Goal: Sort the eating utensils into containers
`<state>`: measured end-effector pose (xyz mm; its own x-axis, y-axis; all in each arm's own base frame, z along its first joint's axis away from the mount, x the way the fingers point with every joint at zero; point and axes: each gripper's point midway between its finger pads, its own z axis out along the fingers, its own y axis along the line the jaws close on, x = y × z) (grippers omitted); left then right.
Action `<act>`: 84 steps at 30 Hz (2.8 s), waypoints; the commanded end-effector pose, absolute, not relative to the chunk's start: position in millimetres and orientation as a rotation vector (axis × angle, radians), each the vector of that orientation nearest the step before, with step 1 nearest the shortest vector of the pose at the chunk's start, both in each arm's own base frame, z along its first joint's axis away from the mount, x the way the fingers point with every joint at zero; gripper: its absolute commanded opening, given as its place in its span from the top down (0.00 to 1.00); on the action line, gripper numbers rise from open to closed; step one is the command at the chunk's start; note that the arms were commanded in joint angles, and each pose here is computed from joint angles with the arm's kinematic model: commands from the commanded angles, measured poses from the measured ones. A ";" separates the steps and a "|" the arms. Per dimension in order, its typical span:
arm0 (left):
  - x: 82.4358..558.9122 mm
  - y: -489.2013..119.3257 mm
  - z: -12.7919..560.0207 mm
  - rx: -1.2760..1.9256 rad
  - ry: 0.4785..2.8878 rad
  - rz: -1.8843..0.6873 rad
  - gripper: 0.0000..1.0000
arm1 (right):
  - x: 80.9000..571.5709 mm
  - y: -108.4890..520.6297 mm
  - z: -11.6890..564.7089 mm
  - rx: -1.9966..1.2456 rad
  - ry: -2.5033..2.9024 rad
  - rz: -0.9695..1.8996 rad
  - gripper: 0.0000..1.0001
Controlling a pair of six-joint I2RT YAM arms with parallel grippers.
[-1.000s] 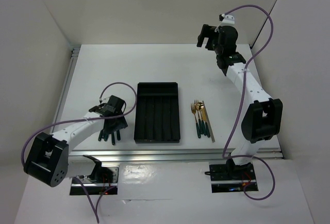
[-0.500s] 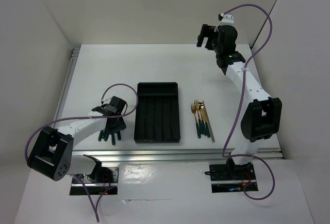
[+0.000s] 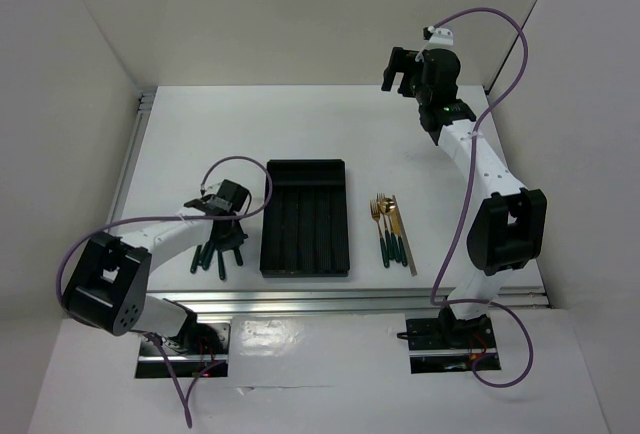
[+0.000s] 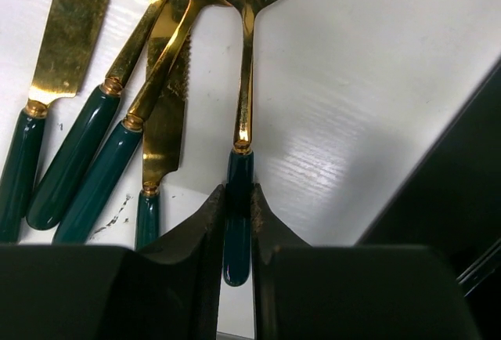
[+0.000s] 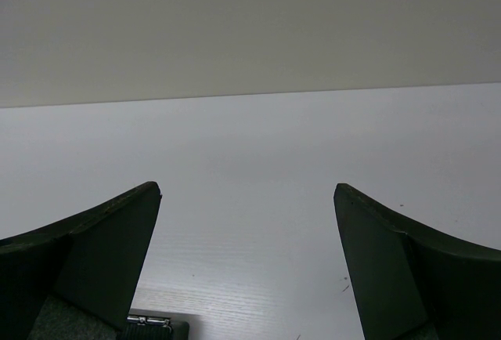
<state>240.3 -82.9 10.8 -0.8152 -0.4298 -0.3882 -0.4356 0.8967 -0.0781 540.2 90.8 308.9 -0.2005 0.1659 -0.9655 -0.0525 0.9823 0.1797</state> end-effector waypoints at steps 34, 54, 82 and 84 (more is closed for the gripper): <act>250.5 -173.2 137.4 -0.171 2.504 -0.566 1.00 | 543.1 83.7 334.1 0.108 1.704 0.172 0.00; 261.2 -187.8 86.0 -0.249 2.604 -0.434 1.00 | 543.3 82.1 334.2 0.114 1.703 0.164 0.00; 253.7 -174.8 46.4 -0.306 2.708 -0.244 0.97 | 543.3 82.1 334.2 0.114 1.703 0.164 0.00; 255.0 -173.7 48.4 -0.309 2.704 -0.232 0.95 | 543.3 82.1 334.2 0.114 1.703 0.164 0.00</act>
